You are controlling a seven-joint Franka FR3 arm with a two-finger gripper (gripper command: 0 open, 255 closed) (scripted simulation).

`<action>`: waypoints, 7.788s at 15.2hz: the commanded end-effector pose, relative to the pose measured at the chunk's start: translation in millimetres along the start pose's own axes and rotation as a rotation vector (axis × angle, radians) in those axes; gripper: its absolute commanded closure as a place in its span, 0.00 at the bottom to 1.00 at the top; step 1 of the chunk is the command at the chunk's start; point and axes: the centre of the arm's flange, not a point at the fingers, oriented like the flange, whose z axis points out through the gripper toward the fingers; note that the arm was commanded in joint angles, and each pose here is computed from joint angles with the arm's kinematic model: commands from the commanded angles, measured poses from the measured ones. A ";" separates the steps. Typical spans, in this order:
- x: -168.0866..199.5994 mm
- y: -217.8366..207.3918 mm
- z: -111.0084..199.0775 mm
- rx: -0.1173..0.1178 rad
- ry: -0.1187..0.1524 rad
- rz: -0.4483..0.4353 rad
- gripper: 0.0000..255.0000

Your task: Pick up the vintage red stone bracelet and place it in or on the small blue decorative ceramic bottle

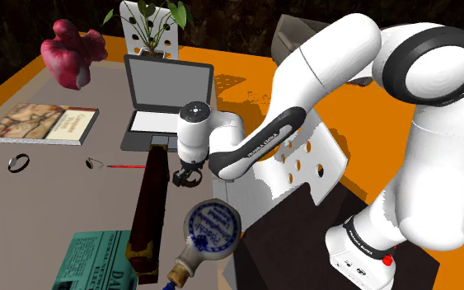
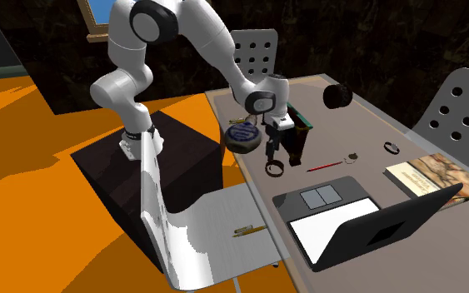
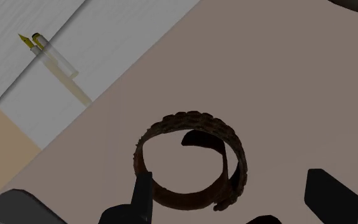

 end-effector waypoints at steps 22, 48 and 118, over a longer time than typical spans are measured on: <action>2.8 -1.1 41.8 -0.001 0.003 -0.001 1.00; 17.4 14.9 -83.1 -0.001 0.003 -0.001 1.00; -162.2 -117.9 -194.6 -0.001 0.003 -0.001 0.00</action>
